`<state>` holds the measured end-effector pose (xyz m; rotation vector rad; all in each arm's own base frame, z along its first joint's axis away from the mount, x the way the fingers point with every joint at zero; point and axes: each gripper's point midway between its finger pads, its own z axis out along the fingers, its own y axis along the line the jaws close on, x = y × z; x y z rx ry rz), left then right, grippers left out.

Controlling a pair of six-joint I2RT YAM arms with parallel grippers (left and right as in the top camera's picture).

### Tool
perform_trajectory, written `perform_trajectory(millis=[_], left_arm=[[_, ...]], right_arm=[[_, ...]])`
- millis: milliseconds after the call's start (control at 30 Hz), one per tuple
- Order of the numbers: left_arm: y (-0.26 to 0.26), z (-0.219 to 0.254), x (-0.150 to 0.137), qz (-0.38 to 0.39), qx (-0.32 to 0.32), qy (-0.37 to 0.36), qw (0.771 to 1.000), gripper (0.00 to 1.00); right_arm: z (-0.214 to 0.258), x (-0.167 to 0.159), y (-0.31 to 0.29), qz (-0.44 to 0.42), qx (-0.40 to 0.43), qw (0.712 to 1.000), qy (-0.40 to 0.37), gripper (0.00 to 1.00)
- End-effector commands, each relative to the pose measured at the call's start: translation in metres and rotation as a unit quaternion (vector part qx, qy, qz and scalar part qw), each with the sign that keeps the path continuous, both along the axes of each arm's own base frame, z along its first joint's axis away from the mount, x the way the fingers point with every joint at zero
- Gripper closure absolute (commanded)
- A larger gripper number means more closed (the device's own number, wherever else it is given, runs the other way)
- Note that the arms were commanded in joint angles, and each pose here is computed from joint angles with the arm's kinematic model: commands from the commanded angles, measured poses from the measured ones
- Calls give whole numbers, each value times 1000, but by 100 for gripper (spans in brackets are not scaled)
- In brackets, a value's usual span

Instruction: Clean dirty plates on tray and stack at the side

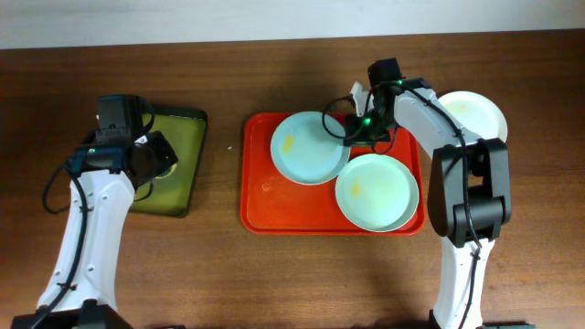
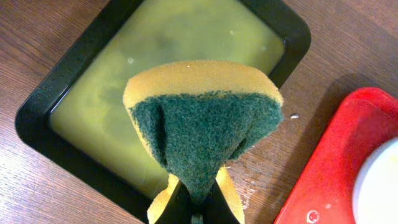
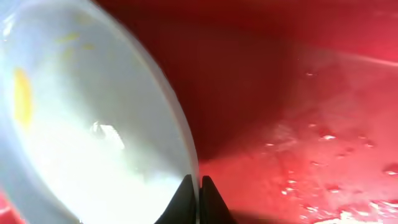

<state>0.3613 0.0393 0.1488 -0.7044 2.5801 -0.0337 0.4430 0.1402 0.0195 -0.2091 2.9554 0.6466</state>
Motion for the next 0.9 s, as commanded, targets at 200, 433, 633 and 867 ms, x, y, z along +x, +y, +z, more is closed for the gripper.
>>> perform_trajectory(millis=[200,433,633,867], left_arm=[[-146,-2,35,-174,-122,-59,975,100],[-239,-81,50,-230,-140,-26,963,100],[-276,-125,35,-245,-103,1,964,100],[-193,-135,30,-183,41,66,980,100]], right_arm=[[-1,-29,28,50,-53,997,17,96],[-6,-33,38,64,-62,996,13,96],[-8,-32,38,64,-61,996,10,96],[-44,-49,32,63,-63,996,18,96]])
